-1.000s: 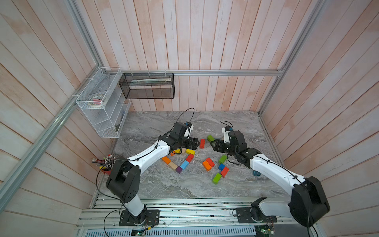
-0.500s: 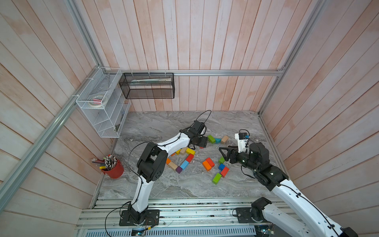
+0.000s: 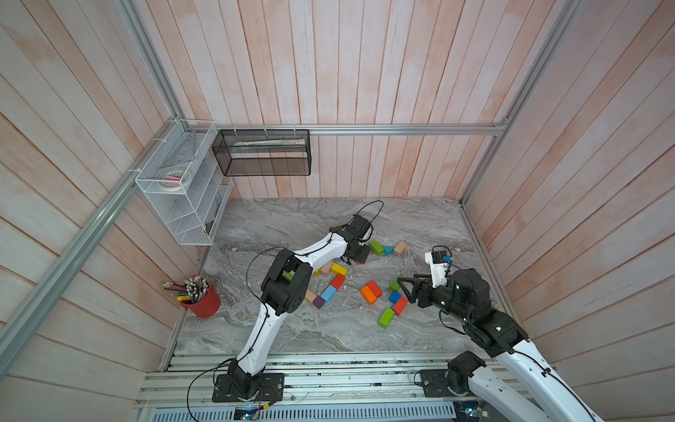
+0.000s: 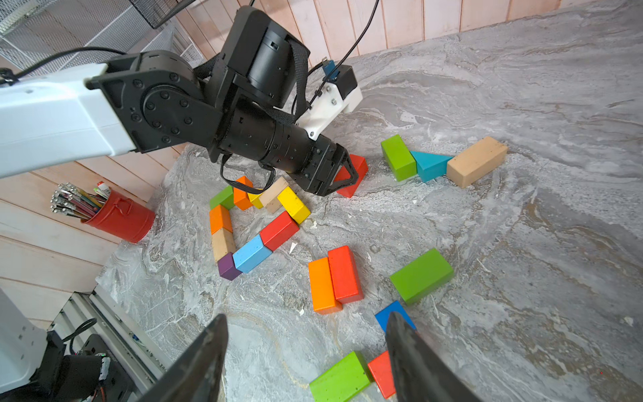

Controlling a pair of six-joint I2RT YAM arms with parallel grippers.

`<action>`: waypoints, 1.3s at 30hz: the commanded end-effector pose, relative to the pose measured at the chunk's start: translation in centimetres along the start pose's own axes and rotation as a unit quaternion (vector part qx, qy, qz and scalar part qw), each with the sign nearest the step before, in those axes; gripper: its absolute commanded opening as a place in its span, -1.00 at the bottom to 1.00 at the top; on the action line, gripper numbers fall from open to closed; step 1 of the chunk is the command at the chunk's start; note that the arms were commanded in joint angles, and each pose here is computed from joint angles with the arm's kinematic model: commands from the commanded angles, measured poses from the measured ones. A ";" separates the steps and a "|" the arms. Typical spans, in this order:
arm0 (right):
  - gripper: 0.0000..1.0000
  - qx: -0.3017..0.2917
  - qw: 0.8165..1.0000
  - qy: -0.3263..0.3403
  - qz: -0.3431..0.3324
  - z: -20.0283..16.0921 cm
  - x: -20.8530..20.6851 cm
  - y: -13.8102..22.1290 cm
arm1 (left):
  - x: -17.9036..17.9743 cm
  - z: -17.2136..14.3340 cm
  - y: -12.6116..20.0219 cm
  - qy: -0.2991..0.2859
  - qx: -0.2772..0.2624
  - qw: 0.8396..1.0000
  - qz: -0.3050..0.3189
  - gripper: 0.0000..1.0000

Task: Assemble a heart with building blocks
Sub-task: Assemble the building block at the center of the board.

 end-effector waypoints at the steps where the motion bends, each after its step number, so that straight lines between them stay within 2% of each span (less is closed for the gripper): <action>1: 0.42 0.007 1.000 0.006 -0.011 -0.5 -0.4 0.1 | -0.3 -0.4 -0.8 -0.041 0.020 0.999 -0.002 -0.09; 8: 0.39 0.001 1.000 0.006 -0.005 -0.5 -0.3 0.3 | -0.3 -0.6 -1.3 -0.119 0.027 0.993 -0.005 -0.23; 11: 0.38 0.001 1.000 0.006 -0.003 -0.5 -0.2 0.2 | -0.2 -0.5 -1.3 -0.159 0.020 0.987 -0.002 -0.39; 13: 0.37 -0.001 1.000 0.006 -0.003 -0.4 -0.2 0.2 | -0.2 -0.5 -1.6 -0.185 0.016 0.983 -0.002 -0.56; 15: 0.36 0.002 1.000 0.006 -0.002 -0.6 -0.2 0.2 | 0.1 -0.5 -1.8 -0.203 0.015 0.979 -0.001 -0.60; 19: 0.35 0.000 1.000 0.006 -0.001 -0.5 -0.2 0.3 | 0.1 0.0 -1.7 -0.204 0.008 0.978 -0.033 -0.61; 24: 0.34 0.000 1.000 0.006 -0.002 -0.5 -0.2 0.2 | 0.0 0.2 -2.1 -0.221 0.003 0.975 -0.037 -0.62; 39: 0.33 0.000 1.000 0.004 0.000 -0.6 -0.2 0.2 | 0.4 0.5 -3.8 -0.211 0.004 0.977 -0.031 -0.63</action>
Point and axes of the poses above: each gripper's point midway between its finger pads, its own y axis back along the fingers, its own x axis along the line the jaws close on, z = x × y, the point moved 5 cm from there along y, back along the fingers, and after that the axes turned 7 degrees about y, right-handed, at the moved point
